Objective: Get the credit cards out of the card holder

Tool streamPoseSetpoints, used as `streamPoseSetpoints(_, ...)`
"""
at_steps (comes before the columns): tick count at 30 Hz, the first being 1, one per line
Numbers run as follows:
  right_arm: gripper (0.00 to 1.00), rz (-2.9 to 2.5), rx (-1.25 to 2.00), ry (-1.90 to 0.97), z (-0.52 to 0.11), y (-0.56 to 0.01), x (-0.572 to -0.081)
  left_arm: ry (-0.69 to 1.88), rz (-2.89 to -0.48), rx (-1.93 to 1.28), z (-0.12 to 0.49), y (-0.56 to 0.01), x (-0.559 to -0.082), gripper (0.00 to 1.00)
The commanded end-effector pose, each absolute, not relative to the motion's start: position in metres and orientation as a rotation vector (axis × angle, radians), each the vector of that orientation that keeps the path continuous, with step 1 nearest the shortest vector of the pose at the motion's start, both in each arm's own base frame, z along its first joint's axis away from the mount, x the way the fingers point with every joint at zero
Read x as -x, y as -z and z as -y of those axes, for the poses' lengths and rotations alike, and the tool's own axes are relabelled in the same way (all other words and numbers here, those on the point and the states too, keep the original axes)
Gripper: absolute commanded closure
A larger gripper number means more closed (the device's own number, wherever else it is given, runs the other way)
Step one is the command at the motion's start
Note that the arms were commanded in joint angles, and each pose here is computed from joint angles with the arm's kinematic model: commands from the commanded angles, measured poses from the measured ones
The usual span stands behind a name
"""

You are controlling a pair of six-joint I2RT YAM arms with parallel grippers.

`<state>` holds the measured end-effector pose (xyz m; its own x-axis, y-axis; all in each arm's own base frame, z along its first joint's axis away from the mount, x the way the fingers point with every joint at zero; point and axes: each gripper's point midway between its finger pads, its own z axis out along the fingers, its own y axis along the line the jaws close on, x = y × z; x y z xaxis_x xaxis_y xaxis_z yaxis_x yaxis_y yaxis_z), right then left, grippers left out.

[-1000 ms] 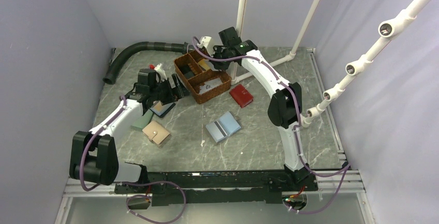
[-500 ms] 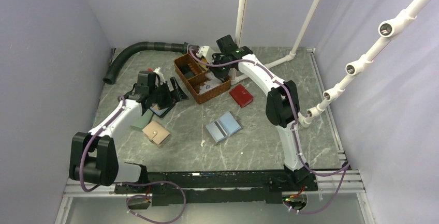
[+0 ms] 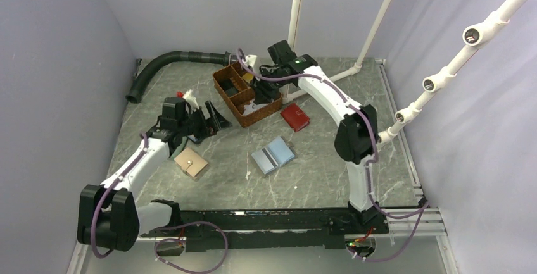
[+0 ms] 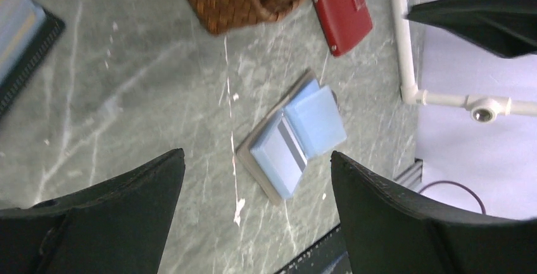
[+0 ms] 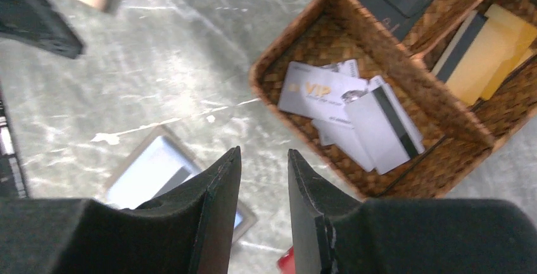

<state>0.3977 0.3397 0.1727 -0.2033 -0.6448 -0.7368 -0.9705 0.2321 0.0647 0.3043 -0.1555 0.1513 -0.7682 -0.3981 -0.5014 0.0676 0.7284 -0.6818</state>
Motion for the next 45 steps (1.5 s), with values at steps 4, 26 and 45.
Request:
streamPoseSetpoints(4, 0.64, -1.949, 1.381, -0.848, -0.328, -0.197, -0.354, 1.142, -2.185, 0.289, 0.17, -0.157, -0.277, 0.11)
streamPoseSetpoints(26, 0.45, -2.073, 1.397, -1.03, -0.278, -0.113, -0.233, 1.337, -2.33, 0.429, 0.248, -0.128, -0.215, 0.25)
streamPoseSetpoints(45, 0.85, -2.276, 1.232, -0.889, -0.272, -0.058, -0.249, 1.323, -2.499, 0.466, 0.288, -0.085, -0.224, 0.42)
